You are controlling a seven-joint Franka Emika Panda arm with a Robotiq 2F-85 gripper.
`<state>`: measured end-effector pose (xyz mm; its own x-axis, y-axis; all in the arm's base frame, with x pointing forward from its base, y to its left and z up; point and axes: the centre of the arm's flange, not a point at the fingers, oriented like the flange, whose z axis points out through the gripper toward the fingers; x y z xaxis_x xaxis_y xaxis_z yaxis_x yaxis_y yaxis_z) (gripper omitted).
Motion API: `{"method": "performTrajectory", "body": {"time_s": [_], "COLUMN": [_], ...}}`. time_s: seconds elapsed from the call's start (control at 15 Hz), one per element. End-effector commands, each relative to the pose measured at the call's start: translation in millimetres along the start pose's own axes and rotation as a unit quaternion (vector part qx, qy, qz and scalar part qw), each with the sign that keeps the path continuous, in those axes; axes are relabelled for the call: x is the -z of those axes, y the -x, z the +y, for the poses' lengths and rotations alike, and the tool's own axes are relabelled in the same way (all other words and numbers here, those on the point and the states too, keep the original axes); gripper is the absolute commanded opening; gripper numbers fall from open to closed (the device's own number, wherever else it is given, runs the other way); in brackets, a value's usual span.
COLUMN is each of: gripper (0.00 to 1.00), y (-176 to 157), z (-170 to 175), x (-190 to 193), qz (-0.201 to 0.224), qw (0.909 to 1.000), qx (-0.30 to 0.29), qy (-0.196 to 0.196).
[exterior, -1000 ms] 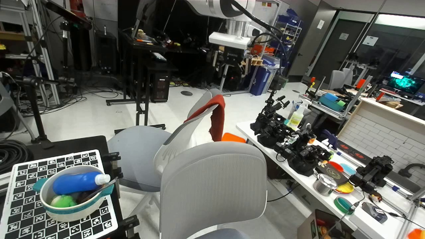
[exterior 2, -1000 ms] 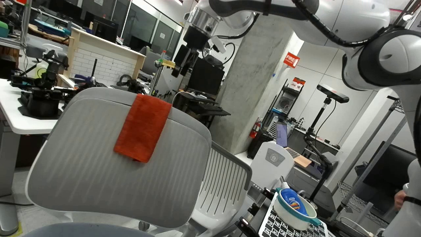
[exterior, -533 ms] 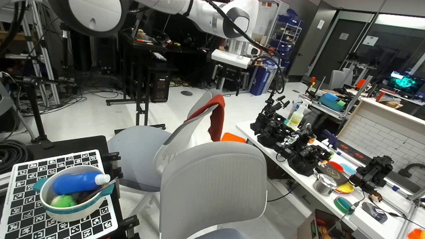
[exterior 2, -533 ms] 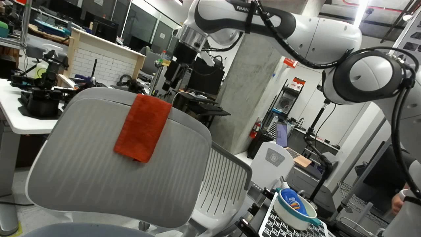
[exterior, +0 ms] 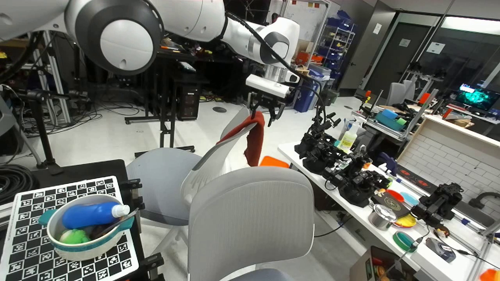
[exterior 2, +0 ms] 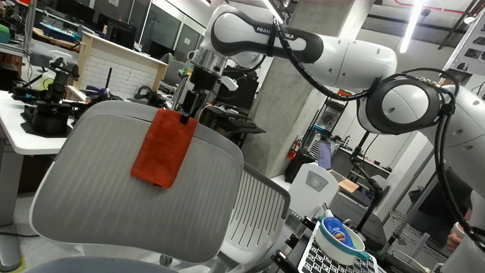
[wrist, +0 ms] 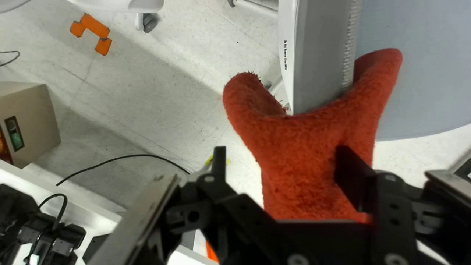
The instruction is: Move the orange towel to the backrest of the left chair, then move it to the backrest of the right chair
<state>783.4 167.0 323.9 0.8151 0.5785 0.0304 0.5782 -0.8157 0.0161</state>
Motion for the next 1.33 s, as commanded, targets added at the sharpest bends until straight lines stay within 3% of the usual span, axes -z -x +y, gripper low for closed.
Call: {"method": "performTrajectory", "body": {"time_s": [0.0, 0.4, 0.93, 1.27], "gripper": [0.44, 0.02, 0.04, 0.03], "y": [-33, -25, -10, -1], "z": [22, -3, -40, -54], "x": [-4, 31, 87, 166], "qz": [-0.009, -0.009, 0.014, 0.063], "qw": [0.9999, 0.9997, 0.9987, 0.9942], "qx": [0.009, 0.022, 0.038, 0.045], "qy": [-0.008, -0.002, 0.030, 0.075]}}
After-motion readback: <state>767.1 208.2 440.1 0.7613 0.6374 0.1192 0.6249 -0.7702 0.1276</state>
